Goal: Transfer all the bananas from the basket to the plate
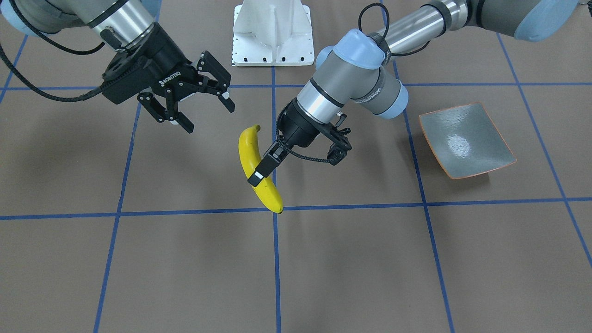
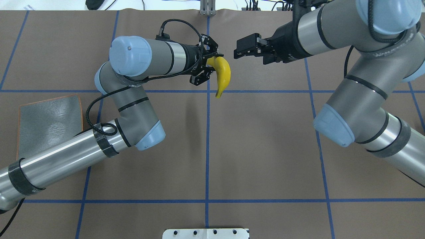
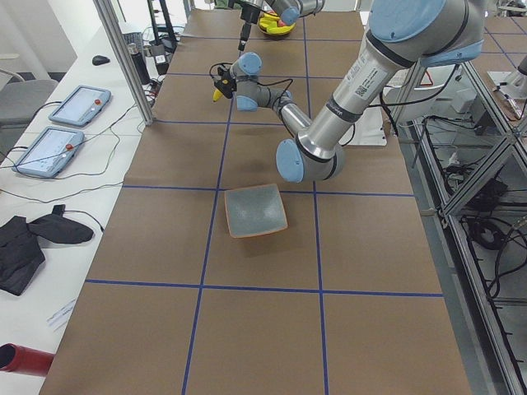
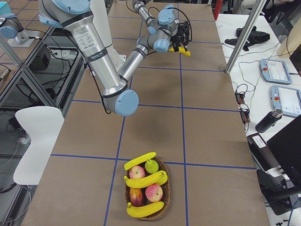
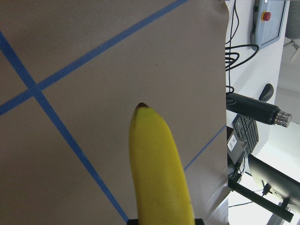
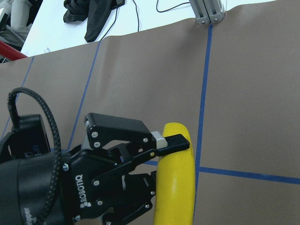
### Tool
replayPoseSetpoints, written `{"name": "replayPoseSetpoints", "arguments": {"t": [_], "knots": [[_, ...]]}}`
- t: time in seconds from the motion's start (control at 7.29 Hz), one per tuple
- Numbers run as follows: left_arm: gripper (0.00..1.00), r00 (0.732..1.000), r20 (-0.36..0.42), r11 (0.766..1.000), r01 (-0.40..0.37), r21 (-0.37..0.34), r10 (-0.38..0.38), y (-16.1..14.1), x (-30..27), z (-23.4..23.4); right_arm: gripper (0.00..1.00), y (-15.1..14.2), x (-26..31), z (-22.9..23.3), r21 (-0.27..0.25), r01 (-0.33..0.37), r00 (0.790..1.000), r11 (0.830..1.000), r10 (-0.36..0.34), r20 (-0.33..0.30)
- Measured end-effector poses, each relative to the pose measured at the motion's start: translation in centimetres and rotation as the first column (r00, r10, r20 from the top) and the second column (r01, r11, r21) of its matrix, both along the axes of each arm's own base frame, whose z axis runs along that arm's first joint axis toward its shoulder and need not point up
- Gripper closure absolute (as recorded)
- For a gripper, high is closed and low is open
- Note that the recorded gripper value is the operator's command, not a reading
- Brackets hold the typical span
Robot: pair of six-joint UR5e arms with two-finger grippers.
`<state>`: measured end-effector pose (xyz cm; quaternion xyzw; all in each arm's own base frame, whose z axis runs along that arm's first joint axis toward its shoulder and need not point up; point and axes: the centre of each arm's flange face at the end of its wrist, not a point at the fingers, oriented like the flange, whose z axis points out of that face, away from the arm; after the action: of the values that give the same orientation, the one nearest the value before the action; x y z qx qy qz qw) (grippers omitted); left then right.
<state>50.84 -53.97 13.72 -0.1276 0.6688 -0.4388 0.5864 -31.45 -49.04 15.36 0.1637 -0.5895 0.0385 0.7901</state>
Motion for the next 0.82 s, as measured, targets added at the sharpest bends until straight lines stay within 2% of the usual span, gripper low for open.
{"name": "replayPoseSetpoints", "arguments": {"t": [0.14,0.27,0.41,0.55,0.69,0.82], "knots": [[1.0,0.996,0.09,1.0,-0.015,0.002,0.014,-0.3,-1.6,0.1,0.0,-1.2,1.9,1.6,-0.028,0.003,1.0,1.0,-0.003,-0.015],[1.0,0.978,0.205,0.999,-0.034,0.019,0.03,0.6,-4.2,0.6,0.0,-2.6,3.8,3.7,-0.051,-0.003,0.999,0.999,0.001,-0.042],[1.0,0.944,0.328,0.998,-0.059,0.036,0.044,2.2,-7.2,1.5,0.0,-3.8,5.3,5.7,-0.06,-0.013,0.996,0.998,0.008,-0.084],[1.0,0.889,0.456,0.997,-0.071,0.041,0.044,3.6,-10.0,2.5,0.0,-5.0,6.6,7.4,-0.056,-0.017,0.989,0.998,0.009,-0.15],[1.0,0.815,0.578,0.996,-0.072,0.044,0.033,4.6,-12.1,3.4,0.0,-6.1,7.8,9.0,-0.044,-0.016,0.972,0.999,0.005,-0.233],[1.0,0.72,0.693,0.995,-0.086,0.049,0.027,5.3,-13.6,4.7,0.0,-7.2,8.6,10.8,-0.042,-0.003,0.944,0.999,-0.011,-0.331]]}}
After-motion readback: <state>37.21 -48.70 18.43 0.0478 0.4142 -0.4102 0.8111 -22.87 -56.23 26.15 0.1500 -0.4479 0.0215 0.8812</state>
